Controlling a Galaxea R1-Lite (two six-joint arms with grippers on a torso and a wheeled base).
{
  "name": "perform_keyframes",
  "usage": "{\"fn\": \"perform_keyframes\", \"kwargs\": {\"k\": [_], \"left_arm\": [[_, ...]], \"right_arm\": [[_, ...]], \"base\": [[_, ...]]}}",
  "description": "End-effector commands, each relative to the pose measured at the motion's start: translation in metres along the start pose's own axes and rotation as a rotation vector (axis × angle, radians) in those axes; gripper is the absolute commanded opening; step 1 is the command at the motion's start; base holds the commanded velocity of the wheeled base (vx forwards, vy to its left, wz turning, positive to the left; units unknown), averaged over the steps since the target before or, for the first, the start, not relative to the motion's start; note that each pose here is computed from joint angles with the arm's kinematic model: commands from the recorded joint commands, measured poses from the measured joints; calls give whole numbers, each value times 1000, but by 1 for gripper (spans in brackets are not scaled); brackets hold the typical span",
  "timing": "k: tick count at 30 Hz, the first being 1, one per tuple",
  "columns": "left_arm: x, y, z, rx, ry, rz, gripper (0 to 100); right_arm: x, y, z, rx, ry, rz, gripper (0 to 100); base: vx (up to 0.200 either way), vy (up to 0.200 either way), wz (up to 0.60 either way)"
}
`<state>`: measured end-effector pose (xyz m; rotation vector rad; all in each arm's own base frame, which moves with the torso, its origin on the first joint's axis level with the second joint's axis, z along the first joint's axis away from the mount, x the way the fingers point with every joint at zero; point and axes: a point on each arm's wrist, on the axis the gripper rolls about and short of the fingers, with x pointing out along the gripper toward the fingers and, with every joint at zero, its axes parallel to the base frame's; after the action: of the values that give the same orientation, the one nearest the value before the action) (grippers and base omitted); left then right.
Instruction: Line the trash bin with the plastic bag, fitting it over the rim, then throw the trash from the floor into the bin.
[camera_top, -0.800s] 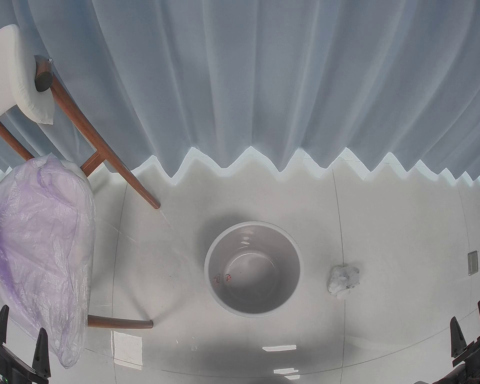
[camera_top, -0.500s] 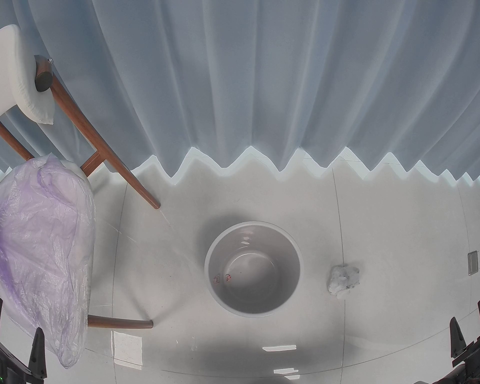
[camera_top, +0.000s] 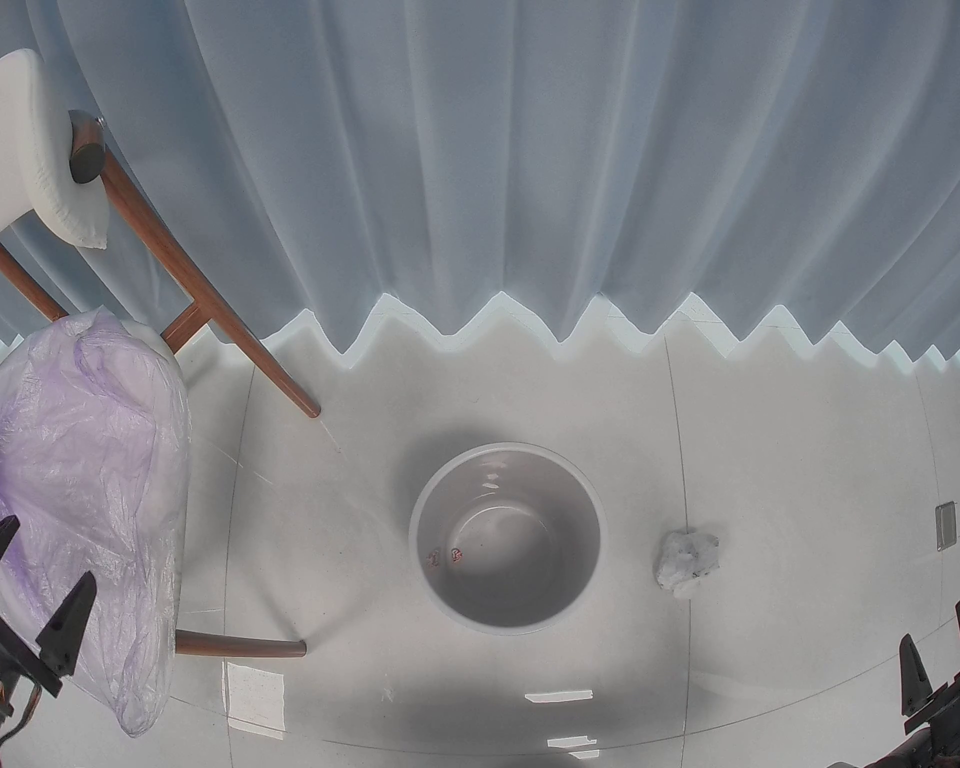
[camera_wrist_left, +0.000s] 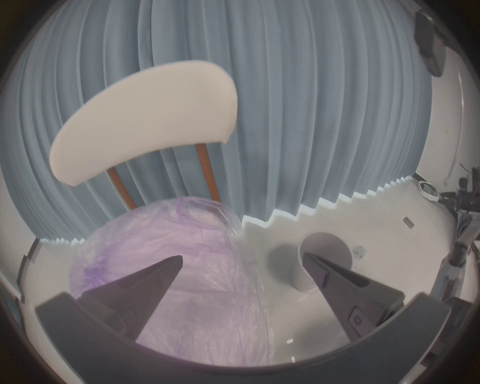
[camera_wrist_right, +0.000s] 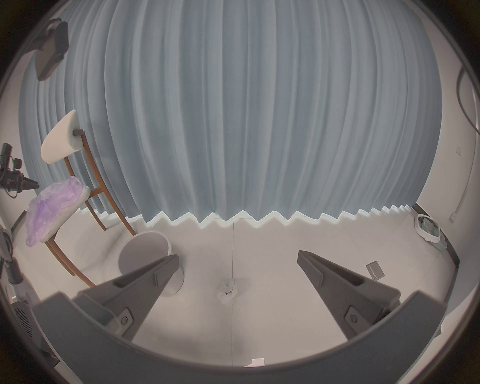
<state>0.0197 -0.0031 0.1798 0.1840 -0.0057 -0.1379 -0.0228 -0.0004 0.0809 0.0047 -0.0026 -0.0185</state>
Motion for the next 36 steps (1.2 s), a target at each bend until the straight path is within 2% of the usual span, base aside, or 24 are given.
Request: {"fn": "perform_keyframes", "kwargs": {"k": [1,5,15,18,25,32,36], "left_arm": [[45,8,11,-40,164,-36,100],[61,10,16,-49,205,-60,100],[93,-2,9,-53,313,-208,100],[102,-7,9,-47,315,-244,100],[112,-7,8,-12,336,-155,100],[130,-20,22,85,344,-71,100],[141,-25,13,135,415,2,100]], "right_arm": [[0,0,-5,1,1,0,100],[0,0,-5,1,1,0,100],[0,0,-5,0,3,0,100],[0,0,-5,0,3,0,100],[0,0,-5,0,3,0,100],[0,0,-5,0,3,2,100],[0,0,-5,0,3,2,100]], "base": [[0,0,0],[0,0,0],[0,0,0],[0,0,0],[0,0,0],[0,0,0],[0,0,0]]}}
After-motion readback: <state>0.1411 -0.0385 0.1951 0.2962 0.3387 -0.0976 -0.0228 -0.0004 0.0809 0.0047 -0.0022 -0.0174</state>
